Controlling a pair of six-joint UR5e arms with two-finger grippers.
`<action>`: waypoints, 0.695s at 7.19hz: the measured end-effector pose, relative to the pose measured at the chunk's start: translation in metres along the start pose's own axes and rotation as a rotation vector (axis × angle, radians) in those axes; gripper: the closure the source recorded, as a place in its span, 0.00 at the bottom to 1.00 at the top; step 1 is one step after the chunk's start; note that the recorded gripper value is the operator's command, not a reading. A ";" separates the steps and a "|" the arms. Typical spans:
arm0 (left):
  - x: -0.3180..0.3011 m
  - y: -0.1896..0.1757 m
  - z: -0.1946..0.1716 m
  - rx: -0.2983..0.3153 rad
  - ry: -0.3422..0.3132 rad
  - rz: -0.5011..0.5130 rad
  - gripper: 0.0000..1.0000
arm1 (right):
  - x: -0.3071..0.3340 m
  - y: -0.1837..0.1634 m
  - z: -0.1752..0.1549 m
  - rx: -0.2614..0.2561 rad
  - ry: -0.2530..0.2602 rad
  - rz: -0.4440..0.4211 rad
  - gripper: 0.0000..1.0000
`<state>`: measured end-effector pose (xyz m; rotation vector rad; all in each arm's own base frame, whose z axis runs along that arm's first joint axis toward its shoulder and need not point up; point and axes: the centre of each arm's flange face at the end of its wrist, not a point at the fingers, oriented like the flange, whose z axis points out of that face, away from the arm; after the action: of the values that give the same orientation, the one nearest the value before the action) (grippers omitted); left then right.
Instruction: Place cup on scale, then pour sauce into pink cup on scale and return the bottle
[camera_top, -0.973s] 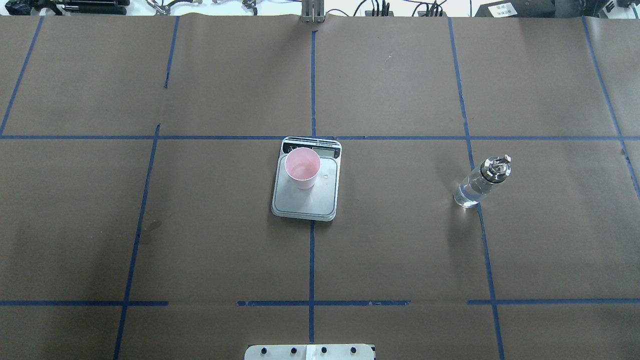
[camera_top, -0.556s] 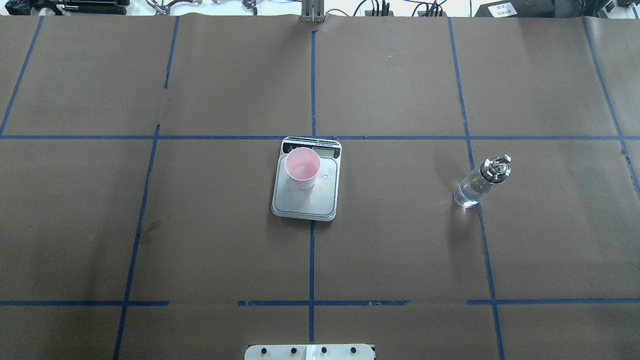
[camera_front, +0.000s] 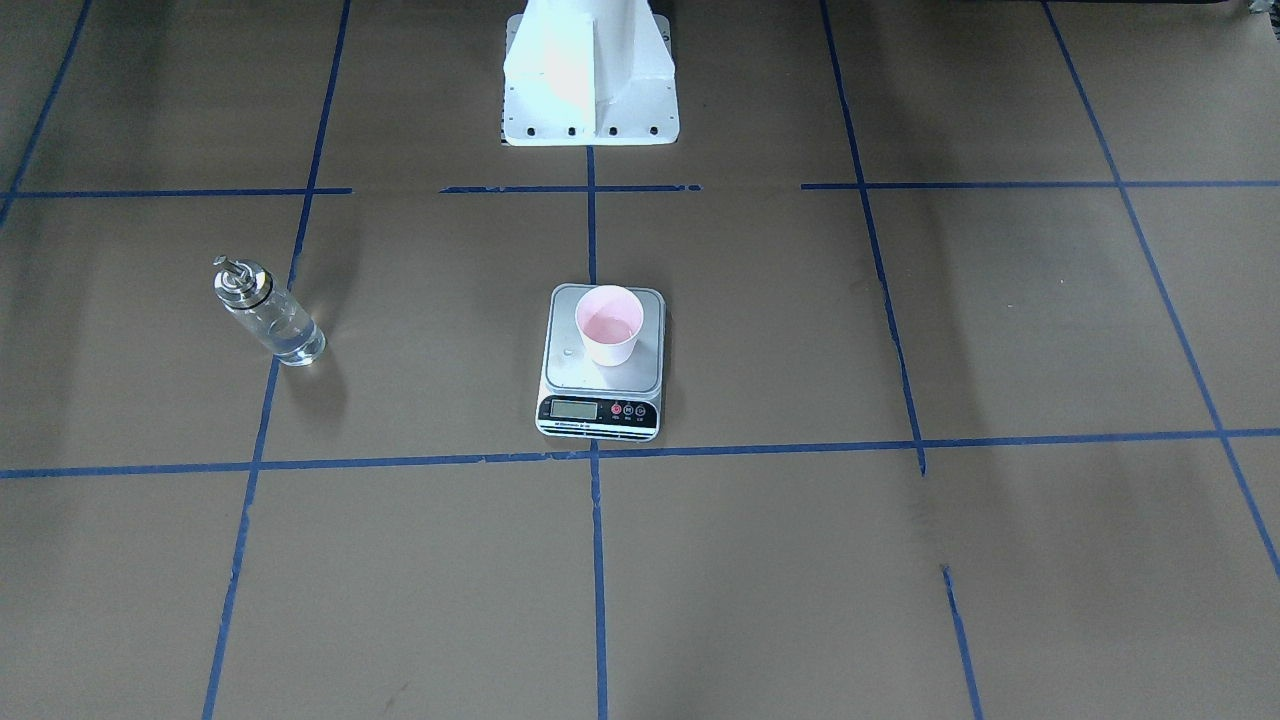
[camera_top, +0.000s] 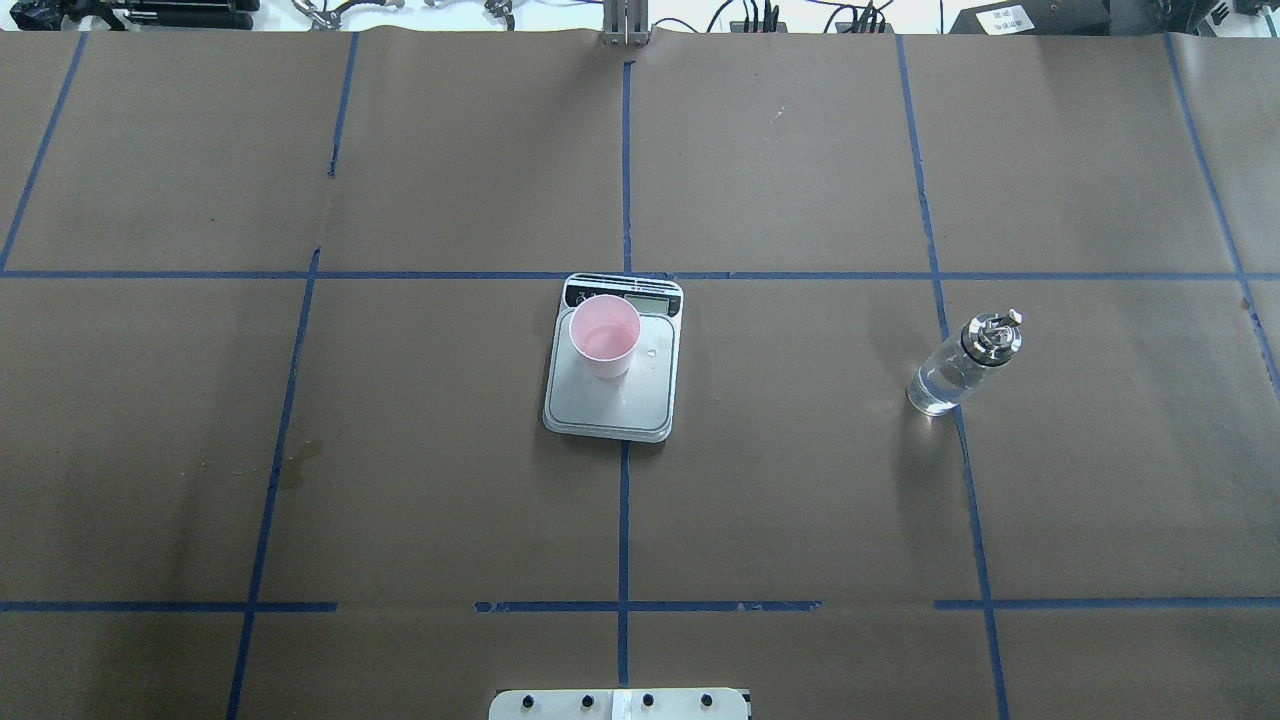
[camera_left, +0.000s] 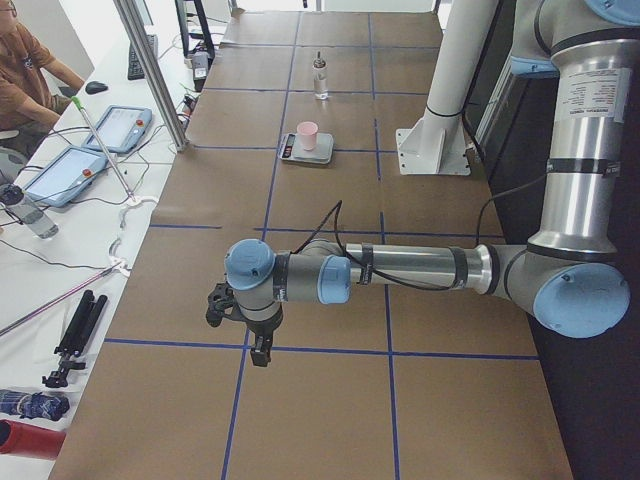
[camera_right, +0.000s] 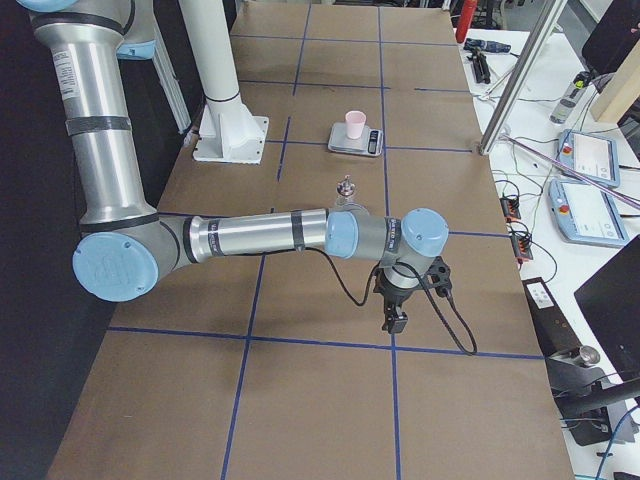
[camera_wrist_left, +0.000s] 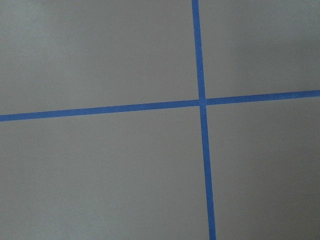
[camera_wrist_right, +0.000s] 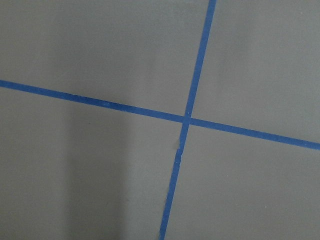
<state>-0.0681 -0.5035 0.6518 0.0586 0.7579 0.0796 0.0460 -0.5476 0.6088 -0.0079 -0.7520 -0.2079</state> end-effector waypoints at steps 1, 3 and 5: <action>0.000 -0.001 0.003 0.000 0.002 0.004 0.00 | 0.002 0.007 0.005 -0.003 -0.008 0.007 0.00; 0.007 -0.005 -0.003 0.011 0.007 0.019 0.00 | 0.009 0.017 0.015 -0.012 -0.013 0.020 0.00; 0.018 -0.008 -0.010 0.029 0.039 0.038 0.00 | 0.012 0.020 0.019 -0.018 -0.015 0.027 0.00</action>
<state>-0.0621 -0.5097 0.6317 0.0990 0.7975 0.1060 0.0454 -0.5291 0.6324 -0.0363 -0.7650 -0.1891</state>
